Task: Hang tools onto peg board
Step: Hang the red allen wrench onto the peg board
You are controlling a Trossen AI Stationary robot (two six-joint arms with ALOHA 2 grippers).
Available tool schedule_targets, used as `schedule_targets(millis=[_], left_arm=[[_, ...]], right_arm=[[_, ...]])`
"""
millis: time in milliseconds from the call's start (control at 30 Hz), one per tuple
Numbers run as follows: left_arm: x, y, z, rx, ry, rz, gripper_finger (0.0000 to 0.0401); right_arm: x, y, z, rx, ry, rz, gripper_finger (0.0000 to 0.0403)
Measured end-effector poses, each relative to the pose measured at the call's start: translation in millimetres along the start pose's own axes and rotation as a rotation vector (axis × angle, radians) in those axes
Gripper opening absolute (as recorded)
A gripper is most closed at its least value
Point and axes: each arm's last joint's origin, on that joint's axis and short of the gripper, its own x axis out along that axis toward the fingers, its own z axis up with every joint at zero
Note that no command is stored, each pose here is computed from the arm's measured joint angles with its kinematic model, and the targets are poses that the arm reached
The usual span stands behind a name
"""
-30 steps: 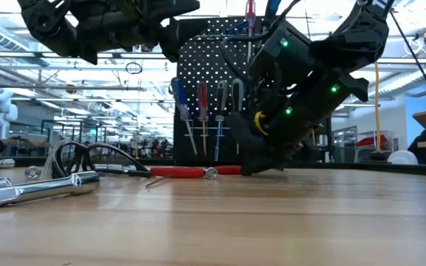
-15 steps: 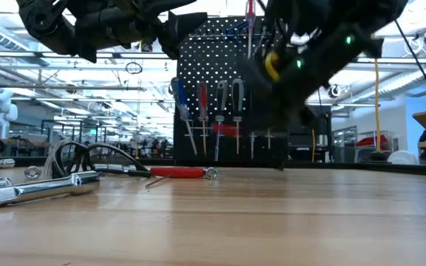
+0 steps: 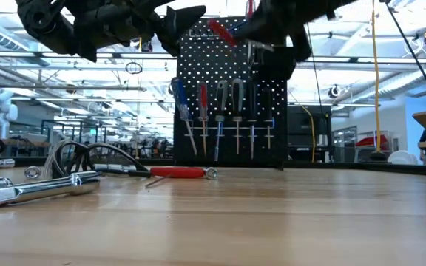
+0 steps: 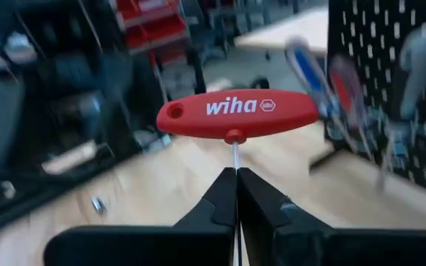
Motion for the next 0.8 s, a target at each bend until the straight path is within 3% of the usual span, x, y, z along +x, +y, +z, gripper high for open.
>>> schedule_targets(millis=[233,467,567,800], left_arm=[[0.2,-1.4,0.0,-0.005,0.001,-0.033,0.0203],[0.5,1.3,0.8,0.004,-0.014,0.086,0.0203],[2.2,0.9,2.3,0.008,-0.052,0.138,0.0203],[12.3,-1.5,-2.0,-0.031,-0.183,0.125,0.0203]], right_arm=[[-4.1,9.1,18.4,-0.008,-0.122,0.106,0.0],[-7.1,13.5,32.0,0.049,-0.229,0.165,0.0],[-6.4,16.2,34.6,0.082,-0.263,0.221,0.0],[0.8,21.7,28.2,0.094,-0.324,0.286,0.0]])
